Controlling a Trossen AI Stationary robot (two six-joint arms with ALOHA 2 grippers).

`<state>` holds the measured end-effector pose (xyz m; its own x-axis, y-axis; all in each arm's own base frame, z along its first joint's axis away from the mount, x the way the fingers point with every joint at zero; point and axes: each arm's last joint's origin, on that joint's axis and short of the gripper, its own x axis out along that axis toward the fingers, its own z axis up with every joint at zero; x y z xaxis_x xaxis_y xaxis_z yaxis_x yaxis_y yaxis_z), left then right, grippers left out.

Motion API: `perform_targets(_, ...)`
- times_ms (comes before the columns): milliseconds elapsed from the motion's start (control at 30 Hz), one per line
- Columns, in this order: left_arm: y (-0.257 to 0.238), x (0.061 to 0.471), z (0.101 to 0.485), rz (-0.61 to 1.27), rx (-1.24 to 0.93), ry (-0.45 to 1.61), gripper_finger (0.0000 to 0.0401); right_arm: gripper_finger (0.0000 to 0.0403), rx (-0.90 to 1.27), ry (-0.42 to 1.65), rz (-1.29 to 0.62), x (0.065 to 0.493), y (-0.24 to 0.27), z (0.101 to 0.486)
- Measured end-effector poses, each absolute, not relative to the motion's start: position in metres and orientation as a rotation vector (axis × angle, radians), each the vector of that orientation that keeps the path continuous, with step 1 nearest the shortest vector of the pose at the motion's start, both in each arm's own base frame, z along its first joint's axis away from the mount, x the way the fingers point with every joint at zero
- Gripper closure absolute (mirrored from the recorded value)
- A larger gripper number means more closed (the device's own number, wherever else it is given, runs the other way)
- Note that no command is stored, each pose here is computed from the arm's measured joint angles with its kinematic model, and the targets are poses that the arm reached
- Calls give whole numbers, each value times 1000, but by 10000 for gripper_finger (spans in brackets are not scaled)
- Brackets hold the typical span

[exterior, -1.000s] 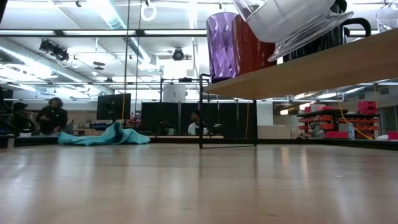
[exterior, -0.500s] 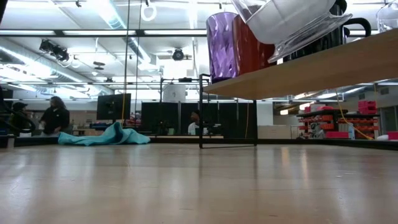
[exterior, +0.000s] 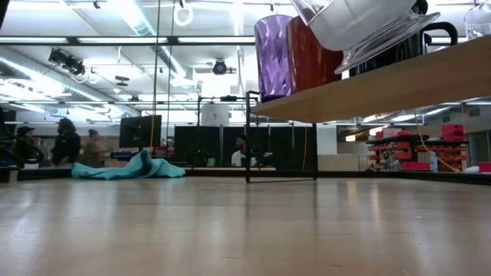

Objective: Stack small to large cups/mugs on shelf
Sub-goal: Put the transparent mug on the shelf aligned with the other transparent mug

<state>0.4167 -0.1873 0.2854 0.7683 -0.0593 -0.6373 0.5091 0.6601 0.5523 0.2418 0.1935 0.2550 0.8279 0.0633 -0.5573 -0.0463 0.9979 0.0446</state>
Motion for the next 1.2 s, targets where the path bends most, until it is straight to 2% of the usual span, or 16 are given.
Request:
perform_targets(233,-188,418,287,-343,795,607,388,275,27,595,57,241,193,253)
perform_targets(700,-187,418,287,-323,798,606,380,373,18,595,62,242,193,253)
perform_targets(1067,-186,419,287,-277,775,614,362,374,23,603,73,241,194,253)
perform_targets(1200,-185,418,290,-243,754,608,318,374,34,620,94,238,192,256)
